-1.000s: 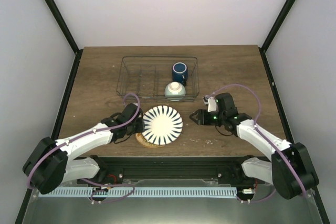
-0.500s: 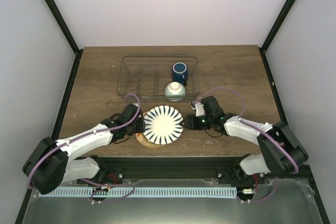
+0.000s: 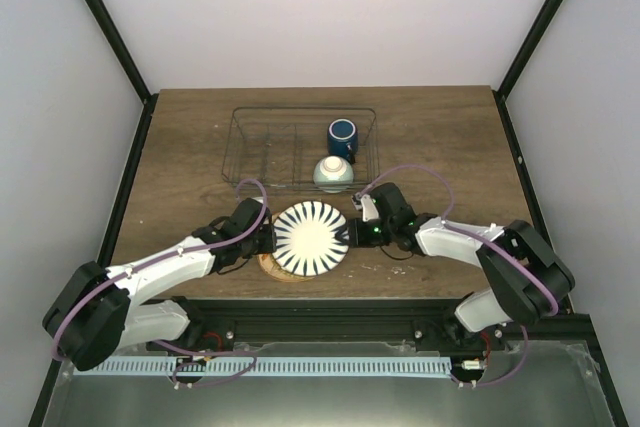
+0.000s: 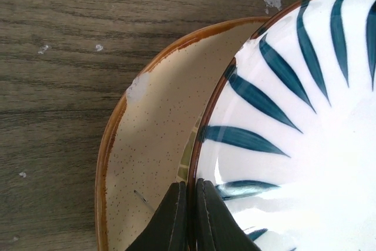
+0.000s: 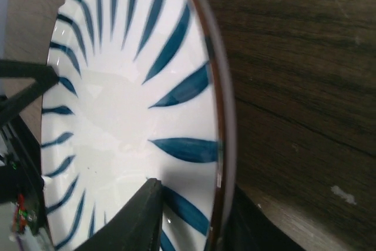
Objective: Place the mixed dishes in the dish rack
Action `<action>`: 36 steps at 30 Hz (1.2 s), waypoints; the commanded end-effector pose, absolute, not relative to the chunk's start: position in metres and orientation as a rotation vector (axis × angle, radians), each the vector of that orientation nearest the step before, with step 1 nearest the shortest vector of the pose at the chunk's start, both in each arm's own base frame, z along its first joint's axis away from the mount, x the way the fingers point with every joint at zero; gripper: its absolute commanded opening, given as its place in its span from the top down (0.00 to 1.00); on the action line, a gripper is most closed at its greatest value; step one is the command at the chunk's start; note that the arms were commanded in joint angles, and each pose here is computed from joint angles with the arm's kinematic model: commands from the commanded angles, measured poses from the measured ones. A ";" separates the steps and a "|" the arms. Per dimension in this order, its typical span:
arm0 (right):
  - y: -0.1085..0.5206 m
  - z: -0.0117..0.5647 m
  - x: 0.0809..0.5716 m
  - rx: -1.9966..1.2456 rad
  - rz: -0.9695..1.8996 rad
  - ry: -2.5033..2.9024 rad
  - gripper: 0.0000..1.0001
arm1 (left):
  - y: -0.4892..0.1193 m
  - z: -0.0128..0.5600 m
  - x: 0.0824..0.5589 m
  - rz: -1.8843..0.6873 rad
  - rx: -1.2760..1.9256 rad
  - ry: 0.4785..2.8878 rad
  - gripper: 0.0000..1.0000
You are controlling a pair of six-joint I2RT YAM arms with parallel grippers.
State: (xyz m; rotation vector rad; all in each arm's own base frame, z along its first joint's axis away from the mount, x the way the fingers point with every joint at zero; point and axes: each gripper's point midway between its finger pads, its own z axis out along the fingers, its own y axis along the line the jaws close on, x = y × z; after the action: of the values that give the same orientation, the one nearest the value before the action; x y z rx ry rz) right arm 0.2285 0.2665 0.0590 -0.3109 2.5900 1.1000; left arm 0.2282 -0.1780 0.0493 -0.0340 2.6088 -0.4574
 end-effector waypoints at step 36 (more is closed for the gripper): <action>0.287 0.176 0.247 -0.703 1.037 2.148 0.99 | -0.143 0.075 0.207 -0.273 0.003 2.637 0.15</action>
State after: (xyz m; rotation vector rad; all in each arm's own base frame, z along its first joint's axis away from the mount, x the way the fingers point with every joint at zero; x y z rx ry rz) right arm 0.2414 0.2717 0.1259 -0.5458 2.3818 1.0160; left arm 0.2051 -0.1523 0.0604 0.0154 2.6610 -0.3205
